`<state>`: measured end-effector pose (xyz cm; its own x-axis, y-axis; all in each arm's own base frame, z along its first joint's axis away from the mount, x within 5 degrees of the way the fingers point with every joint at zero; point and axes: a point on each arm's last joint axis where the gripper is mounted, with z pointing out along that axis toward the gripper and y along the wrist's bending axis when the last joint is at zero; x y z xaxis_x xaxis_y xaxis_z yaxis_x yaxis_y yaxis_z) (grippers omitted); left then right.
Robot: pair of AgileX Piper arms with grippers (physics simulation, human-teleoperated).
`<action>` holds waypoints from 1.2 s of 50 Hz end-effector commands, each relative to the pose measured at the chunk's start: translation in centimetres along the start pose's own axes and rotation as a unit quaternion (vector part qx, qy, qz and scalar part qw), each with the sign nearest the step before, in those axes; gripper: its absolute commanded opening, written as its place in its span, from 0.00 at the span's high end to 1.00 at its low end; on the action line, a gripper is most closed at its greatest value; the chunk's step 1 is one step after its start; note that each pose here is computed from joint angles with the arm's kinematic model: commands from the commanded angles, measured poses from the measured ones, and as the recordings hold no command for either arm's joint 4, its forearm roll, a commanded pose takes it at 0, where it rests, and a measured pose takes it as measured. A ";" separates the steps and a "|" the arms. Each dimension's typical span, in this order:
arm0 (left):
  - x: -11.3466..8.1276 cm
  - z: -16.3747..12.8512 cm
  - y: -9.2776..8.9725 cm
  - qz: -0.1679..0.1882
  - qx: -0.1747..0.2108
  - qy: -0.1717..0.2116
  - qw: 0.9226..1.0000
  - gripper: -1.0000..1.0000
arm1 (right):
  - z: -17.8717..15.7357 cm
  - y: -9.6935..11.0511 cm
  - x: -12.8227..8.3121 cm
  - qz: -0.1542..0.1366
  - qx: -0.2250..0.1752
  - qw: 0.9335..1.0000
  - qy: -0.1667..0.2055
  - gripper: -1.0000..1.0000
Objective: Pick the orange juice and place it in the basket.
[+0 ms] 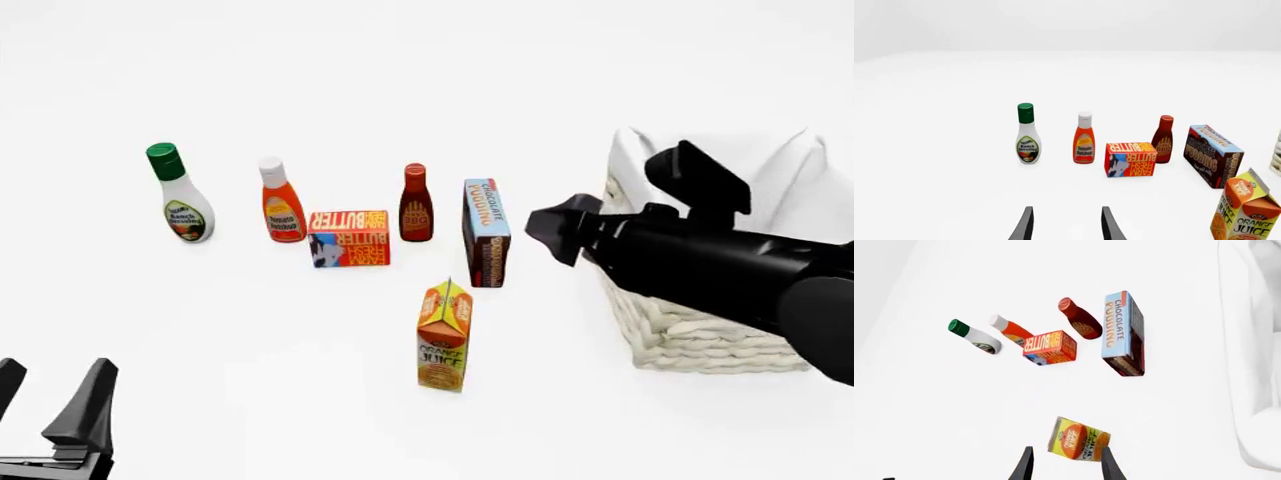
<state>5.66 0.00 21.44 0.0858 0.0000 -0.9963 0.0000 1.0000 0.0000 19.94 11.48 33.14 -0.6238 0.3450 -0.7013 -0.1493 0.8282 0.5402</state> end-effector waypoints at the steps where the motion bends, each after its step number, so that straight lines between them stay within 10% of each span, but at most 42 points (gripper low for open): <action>1: 0.0 0.0 0.0 0.000 0.000 0.000 1.000 0.00 | 1.3 -0.1 -0.1 0.023 0.007 1.000 0.004 0.00; 30: 0.0 0.0 0.0 0.000 0.000 0.000 1.000 0.00 | 5.2 -1.0 1.3 0.053 0.024 0.998 0.027 0.00; 39: 0.0 0.0 0.0 0.000 0.000 0.000 1.000 0.00 | 5.6 -2.0 2.6 0.115 0.024 0.993 0.025 0.00; 60: 0.0 0.0 0.0 0.000 0.000 0.000 1.000 0.00 | 8.4 -1.2 3.8 0.096 0.030 0.993 0.060 0.00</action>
<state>5.66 0.00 21.44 0.0858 0.0000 -0.9963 0.0000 1.0000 0.0000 23.81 14.53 26.97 -0.7039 0.4594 -0.5416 0.0204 0.7754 0.6312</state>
